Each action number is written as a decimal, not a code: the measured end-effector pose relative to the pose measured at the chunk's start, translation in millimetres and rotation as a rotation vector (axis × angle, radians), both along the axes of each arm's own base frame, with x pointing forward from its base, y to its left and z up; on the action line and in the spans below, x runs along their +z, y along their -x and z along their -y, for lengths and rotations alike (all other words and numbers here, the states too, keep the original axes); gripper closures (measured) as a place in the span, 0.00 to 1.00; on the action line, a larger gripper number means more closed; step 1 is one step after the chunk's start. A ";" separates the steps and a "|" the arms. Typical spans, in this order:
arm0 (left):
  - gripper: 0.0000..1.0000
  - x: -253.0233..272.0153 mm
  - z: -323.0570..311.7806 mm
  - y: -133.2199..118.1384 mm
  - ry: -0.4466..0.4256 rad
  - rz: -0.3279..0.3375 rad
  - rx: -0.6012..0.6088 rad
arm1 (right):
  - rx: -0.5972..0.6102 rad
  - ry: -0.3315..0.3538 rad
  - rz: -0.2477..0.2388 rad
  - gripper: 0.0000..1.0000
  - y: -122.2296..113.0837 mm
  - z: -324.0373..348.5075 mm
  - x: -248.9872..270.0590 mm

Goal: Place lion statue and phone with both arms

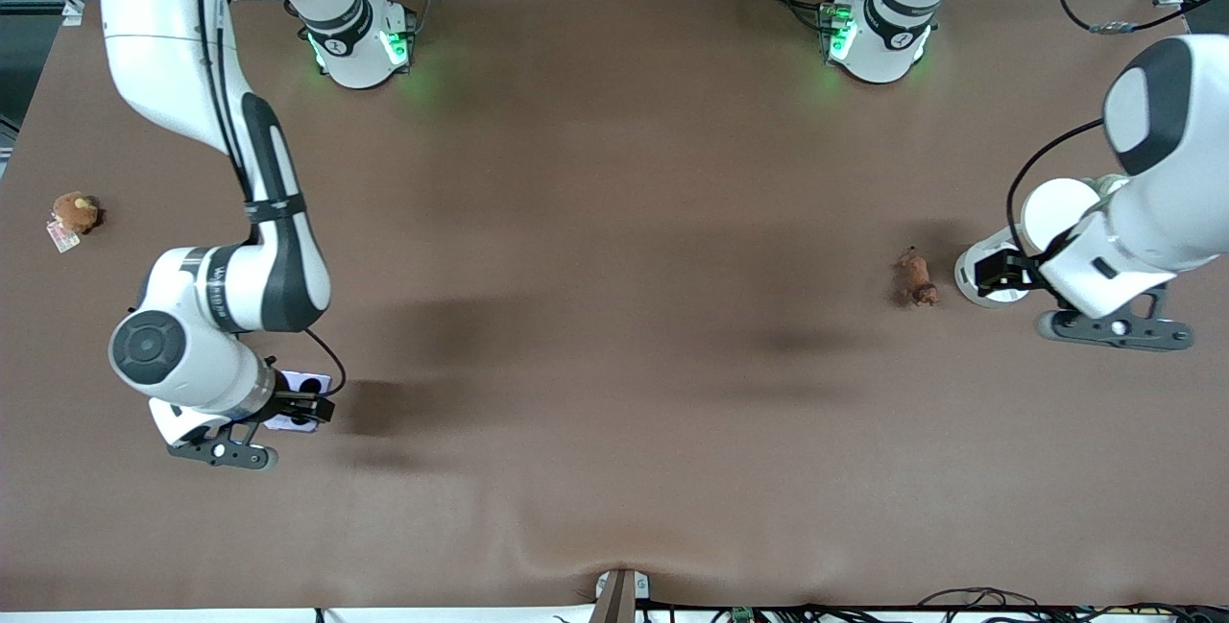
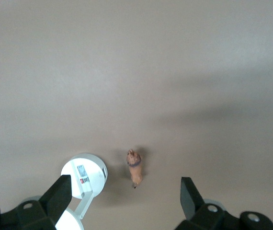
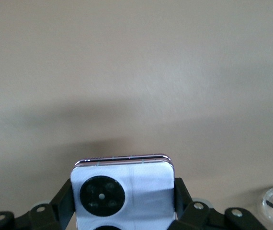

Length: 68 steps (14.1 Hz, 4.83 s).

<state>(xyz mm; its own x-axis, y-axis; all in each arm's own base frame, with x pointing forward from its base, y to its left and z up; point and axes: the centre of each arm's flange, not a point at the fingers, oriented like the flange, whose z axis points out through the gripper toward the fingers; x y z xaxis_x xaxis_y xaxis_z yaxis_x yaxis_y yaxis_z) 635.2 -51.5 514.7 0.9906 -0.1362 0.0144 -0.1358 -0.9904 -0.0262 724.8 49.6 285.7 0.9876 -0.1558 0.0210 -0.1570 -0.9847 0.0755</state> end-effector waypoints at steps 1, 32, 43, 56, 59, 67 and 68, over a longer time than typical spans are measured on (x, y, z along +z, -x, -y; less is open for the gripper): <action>0.00 10.0 -1.1 -0.7 0.015 0.011 0.007 | 0.001 -0.001 -0.036 0.16 4.4 5.9 -7.9; 0.00 127.9 -61.4 103.9 0.025 -0.078 0.057 | 0.042 -0.049 -0.118 0.00 49.7 132.1 -116.3; 0.00 128.2 -69.1 105.0 0.030 -0.081 0.072 | 0.077 -0.106 0.032 0.00 27.0 112.8 90.4; 0.00 126.0 -64.7 103.5 0.029 -0.085 0.069 | 0.132 -0.164 -0.103 0.00 179.2 84.9 345.7; 0.00 125.1 -64.8 102.9 0.029 -0.087 0.069 | 0.110 -0.155 -0.126 0.00 199.3 72.9 372.4; 0.00 125.1 -63.4 102.8 0.029 -0.087 0.066 | 0.098 -0.144 -0.148 0.00 206.8 70.2 384.0; 0.00 124.9 -62.2 102.7 0.029 -0.087 0.064 | 0.097 -0.144 -0.149 0.00 206.9 70.3 384.0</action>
<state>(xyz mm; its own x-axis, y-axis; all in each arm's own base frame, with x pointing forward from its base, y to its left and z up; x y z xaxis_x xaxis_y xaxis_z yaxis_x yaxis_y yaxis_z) 532.6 10.7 639.7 0.9949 -0.0734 -0.0691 -0.0728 -0.9973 0.0113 517.9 -20.6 669.7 0.9886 -0.0503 -0.1417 -0.0581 -0.9970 -0.0513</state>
